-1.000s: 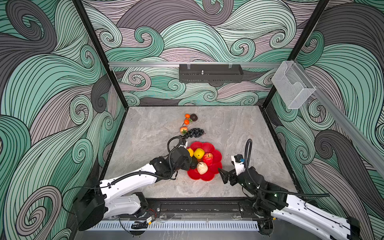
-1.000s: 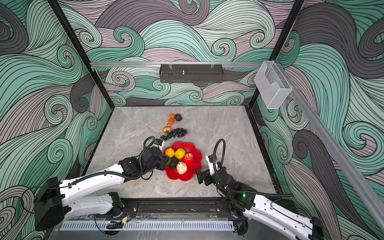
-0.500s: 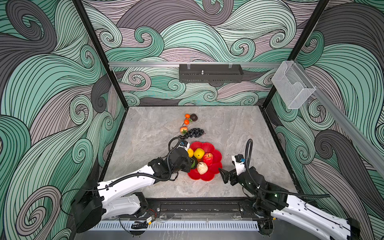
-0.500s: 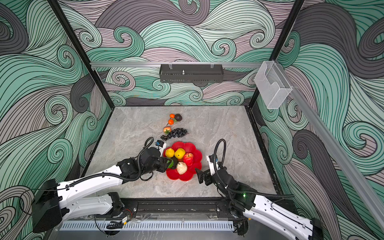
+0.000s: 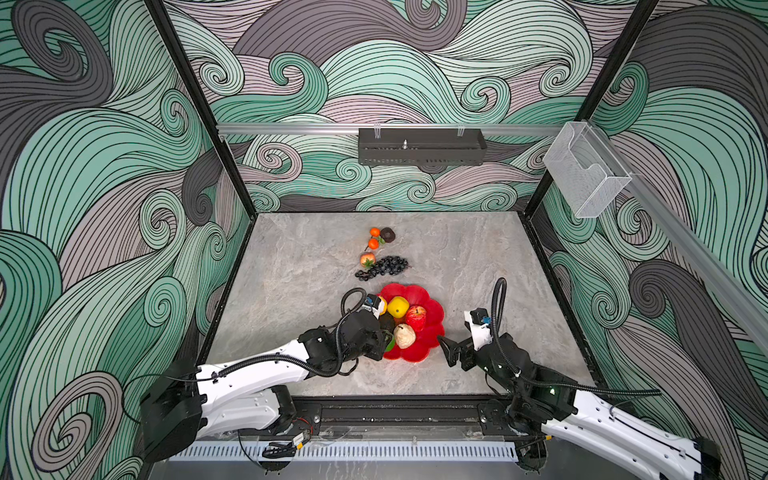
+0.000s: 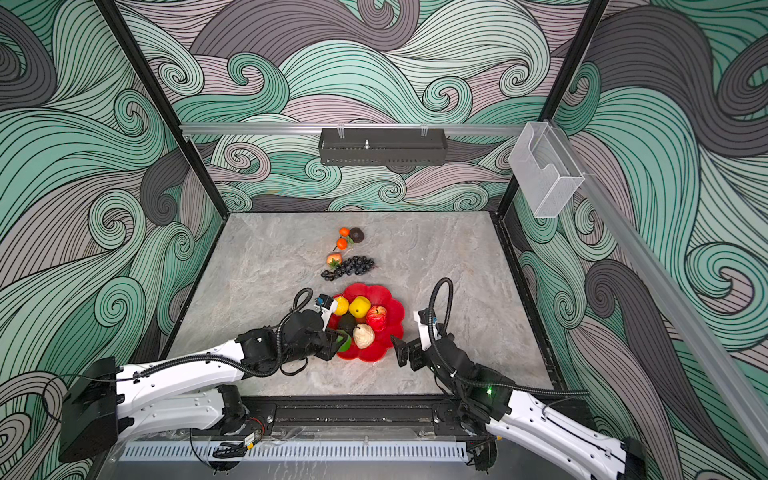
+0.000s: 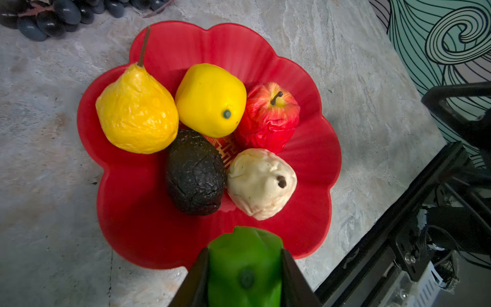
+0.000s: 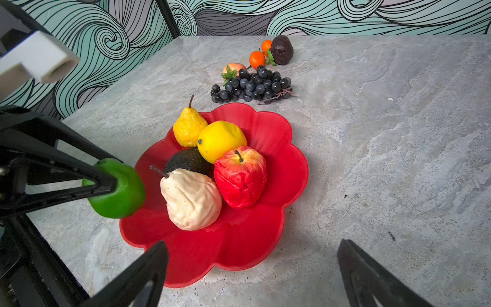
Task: Place and organize the fake fruits in the fruit bowl
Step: 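Lower the green fruit into the bowl beside the cream pear with the left gripper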
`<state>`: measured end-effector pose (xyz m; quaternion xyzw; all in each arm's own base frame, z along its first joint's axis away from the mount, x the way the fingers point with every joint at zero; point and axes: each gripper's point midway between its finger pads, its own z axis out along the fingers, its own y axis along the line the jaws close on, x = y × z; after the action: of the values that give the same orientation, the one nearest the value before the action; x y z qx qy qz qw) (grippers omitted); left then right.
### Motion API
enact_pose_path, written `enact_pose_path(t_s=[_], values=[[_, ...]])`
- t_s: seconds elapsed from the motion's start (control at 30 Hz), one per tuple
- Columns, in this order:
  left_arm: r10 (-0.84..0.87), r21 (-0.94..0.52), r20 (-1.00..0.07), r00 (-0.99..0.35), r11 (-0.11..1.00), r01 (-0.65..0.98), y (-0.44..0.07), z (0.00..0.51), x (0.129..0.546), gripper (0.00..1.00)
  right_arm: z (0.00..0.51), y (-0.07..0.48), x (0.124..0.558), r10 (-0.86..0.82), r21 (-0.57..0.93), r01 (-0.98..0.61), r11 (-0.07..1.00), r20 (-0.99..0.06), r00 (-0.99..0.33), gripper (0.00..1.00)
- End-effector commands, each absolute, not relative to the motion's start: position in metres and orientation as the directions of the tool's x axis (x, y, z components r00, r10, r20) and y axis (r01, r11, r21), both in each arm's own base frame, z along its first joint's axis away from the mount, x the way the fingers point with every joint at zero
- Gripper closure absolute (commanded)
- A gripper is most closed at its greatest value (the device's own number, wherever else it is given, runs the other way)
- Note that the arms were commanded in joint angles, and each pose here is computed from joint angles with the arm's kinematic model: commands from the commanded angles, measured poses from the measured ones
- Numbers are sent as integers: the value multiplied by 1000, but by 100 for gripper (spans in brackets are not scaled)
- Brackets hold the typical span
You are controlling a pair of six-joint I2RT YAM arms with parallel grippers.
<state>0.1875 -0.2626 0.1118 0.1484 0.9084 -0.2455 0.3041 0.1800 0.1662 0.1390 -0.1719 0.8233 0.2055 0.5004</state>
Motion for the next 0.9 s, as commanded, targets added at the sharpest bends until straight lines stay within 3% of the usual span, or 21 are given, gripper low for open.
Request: enact_pose_path(t_s=[0.0,0.87], values=[[81,-377,-646,-759,830,410,-272,117,193,69,136,164,181,-74,168,-481,860,-892,-445,0],[122,-349,-606,-786,847,400,-276,85,190,56,136,164,181,-70,175,-483,858,-892,-447,0]])
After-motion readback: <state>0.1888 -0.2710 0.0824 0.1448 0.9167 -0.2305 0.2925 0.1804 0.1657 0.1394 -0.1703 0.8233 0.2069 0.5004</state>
